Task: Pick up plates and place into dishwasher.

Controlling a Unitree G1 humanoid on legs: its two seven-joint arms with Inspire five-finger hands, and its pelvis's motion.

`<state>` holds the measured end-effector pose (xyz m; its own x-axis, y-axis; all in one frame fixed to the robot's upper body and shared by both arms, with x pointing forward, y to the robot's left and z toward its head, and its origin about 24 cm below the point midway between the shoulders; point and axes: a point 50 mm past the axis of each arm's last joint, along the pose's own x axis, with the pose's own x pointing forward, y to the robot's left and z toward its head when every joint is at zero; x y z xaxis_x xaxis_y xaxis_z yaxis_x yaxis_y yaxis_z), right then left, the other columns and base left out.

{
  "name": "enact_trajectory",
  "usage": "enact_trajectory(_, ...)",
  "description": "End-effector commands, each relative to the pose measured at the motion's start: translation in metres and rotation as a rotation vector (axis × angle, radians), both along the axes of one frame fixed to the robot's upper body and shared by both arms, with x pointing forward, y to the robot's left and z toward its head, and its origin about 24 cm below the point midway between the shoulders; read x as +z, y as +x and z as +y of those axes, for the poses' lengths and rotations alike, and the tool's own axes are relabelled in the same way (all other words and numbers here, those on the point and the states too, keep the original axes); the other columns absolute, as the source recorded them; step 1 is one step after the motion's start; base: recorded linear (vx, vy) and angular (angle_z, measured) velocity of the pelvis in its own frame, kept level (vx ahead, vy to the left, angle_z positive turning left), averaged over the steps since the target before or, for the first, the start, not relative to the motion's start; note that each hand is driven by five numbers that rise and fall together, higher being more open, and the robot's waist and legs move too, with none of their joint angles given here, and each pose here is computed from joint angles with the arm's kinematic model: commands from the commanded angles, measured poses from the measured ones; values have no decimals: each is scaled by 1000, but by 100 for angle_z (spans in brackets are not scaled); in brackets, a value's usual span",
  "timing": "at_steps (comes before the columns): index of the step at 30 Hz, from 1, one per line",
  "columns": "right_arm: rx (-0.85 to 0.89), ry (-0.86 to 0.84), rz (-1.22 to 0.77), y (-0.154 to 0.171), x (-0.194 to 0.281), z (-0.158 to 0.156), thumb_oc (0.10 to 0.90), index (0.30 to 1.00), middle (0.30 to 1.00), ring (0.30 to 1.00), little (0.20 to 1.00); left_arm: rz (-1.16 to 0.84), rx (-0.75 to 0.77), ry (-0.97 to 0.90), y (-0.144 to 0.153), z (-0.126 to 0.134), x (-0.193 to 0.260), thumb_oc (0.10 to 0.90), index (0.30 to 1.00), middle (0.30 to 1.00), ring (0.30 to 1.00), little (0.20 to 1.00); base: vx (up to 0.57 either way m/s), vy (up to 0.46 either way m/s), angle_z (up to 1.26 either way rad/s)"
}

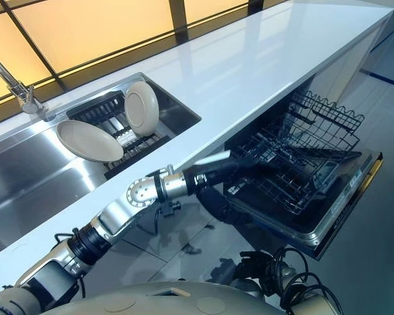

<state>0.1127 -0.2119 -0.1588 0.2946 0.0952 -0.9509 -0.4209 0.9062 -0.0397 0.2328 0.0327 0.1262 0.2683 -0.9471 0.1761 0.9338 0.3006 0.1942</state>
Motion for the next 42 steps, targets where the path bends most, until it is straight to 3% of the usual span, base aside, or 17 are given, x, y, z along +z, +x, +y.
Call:
enact_trajectory(1, 65, -13, 101, -26, -9, 10, 800, 900, 900, 900, 900, -176, -29, -367, 0, -2, 86, 800, 900, 900, 900, 900, -26, -46, -2)
enact_trajectory(5, 58, -17, 103, -30, -10, 13, 800, 900, 900, 900, 900, -222, 156, -387, 7, 14, 93, 800, 900, 900, 900, 900, -17, -24, 1)
enact_trajectory(7, 60, -21, 111, -34, -11, 12, 800, 900, 900, 900, 900, -314, 338, -329, 16, 31, 92, 800, 900, 900, 900, 900, -13, -20, 11)
enact_trajectory(10, 42, -18, 121, -40, -11, 9, 800, 900, 900, 900, 900, -508, 652, -223, 27, 72, 95, 800, 900, 900, 900, 900, 4, -16, 12)
enact_trajectory(20, 4, -29, 121, -51, -10, -5, 800, 900, 900, 900, 900, -928, 1283, 159, 27, 192, 102, 800, 900, 900, 900, 900, 22, 26, 18)
enact_trajectory(25, -8, -34, 113, -50, -9, -9, 800, 900, 900, 900, 900, -1034, 1427, 360, 20, 235, 104, 800, 900, 900, 900, 900, 25, 49, 7)
enact_trajectory(31, -2, -28, 121, -51, -8, -14, 800, 900, 900, 900, 900, -1137, 1519, 569, 12, 268, 107, 800, 900, 900, 900, 900, 22, 44, 8)
enact_trajectory(42, 35, -40, 119, -45, -4, -23, 800, 900, 900, 900, 900, -1333, 1404, 1057, 18, 291, 109, 800, 900, 900, 900, 900, 16, 33, 0)
